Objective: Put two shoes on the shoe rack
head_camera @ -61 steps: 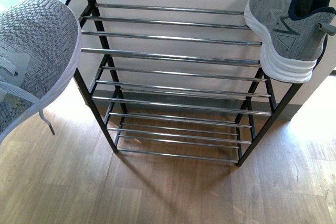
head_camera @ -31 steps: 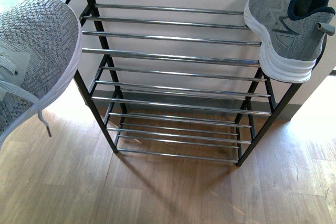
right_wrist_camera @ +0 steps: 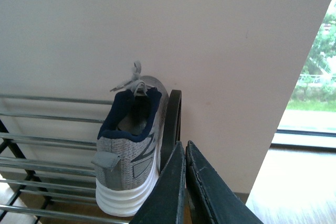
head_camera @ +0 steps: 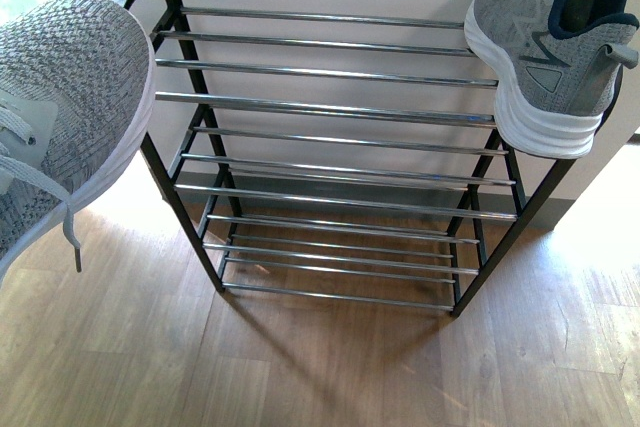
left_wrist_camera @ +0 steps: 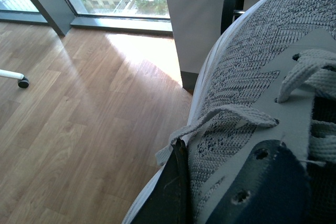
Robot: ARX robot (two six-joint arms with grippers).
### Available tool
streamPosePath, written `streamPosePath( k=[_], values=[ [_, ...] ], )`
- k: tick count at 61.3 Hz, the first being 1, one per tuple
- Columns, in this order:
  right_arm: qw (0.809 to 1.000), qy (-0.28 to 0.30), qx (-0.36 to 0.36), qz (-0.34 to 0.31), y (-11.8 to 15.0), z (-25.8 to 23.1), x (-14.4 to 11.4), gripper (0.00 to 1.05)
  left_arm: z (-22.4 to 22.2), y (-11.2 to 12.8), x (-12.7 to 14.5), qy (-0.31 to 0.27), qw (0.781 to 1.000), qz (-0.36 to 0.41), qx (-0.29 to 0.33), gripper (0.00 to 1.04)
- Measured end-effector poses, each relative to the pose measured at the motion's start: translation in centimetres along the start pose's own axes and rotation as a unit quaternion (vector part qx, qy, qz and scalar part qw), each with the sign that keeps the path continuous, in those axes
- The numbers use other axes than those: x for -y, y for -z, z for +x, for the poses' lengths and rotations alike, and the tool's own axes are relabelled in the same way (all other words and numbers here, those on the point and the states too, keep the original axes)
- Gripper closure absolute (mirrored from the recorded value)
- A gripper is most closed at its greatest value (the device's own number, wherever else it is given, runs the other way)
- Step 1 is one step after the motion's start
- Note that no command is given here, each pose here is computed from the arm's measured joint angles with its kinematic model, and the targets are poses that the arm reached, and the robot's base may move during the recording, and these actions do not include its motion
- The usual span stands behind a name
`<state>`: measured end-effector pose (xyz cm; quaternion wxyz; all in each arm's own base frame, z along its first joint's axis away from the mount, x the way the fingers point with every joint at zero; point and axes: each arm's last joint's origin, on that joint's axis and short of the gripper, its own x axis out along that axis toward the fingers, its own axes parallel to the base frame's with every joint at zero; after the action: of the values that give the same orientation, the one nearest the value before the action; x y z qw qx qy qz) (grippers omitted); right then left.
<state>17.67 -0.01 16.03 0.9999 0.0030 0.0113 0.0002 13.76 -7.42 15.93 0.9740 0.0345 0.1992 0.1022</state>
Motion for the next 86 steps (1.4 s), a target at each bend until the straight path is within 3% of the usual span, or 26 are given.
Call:
streamPosePath(
  k=[86],
  values=[
    [1.000,0.000,0.022,0.000,-1.2,-6.5,0.0,1.03,0.0,0.0,0.0,0.000,1.000,0.000,0.000,1.03]
  ],
)
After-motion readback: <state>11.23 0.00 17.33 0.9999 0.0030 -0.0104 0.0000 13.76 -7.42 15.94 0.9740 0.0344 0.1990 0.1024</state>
